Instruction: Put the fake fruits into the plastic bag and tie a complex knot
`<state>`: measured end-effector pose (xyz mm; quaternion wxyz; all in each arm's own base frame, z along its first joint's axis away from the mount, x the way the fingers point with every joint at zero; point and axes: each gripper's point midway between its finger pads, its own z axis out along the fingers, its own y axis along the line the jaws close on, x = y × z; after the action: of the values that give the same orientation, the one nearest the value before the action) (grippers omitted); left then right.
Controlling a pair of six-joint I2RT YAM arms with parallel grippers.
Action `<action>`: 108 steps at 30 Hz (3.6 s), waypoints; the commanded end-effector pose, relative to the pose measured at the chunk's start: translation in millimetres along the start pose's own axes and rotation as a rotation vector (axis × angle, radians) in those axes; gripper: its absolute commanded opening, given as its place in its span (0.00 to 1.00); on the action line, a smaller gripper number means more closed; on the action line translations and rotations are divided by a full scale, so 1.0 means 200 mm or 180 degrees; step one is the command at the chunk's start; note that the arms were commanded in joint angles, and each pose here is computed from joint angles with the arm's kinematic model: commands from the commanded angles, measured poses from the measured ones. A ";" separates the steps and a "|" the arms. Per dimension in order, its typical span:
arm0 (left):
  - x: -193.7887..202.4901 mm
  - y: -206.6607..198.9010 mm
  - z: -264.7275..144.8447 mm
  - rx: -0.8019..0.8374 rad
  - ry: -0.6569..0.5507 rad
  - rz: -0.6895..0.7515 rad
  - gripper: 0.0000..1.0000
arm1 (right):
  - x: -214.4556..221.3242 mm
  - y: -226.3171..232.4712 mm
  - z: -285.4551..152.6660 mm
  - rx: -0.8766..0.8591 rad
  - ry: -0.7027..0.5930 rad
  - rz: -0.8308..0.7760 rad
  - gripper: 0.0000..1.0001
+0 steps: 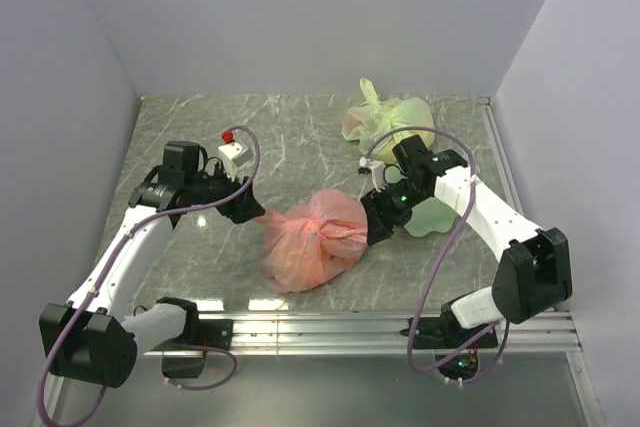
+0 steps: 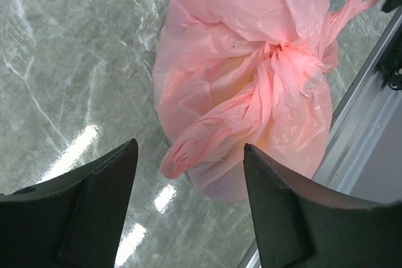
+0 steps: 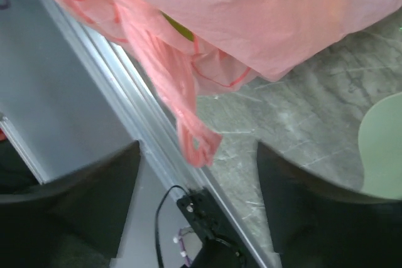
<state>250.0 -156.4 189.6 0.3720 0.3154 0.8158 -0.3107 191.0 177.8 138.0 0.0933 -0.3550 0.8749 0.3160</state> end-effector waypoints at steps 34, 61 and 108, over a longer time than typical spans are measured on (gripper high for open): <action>0.10 0.06 0.08 -0.0274 0.0452 0.0657 0.74 | -0.07 -0.12 0.09 0.0838 -0.0388 -0.0267 0.44; 0.13 0.21 0.34 -0.0486 0.0328 0.0659 0.11 | -0.03 -0.22 0.14 0.1133 -0.0100 -0.0508 0.00; 0.47 0.73 -0.43 -0.2050 0.0884 -0.0124 0.00 | 0.23 -0.66 -0.31 0.2571 0.0195 -0.0794 0.00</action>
<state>261.4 -63.6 126.6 0.3427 0.2328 0.8922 -0.1797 259.7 141.8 123.1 0.3359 -0.4454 0.8231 0.1063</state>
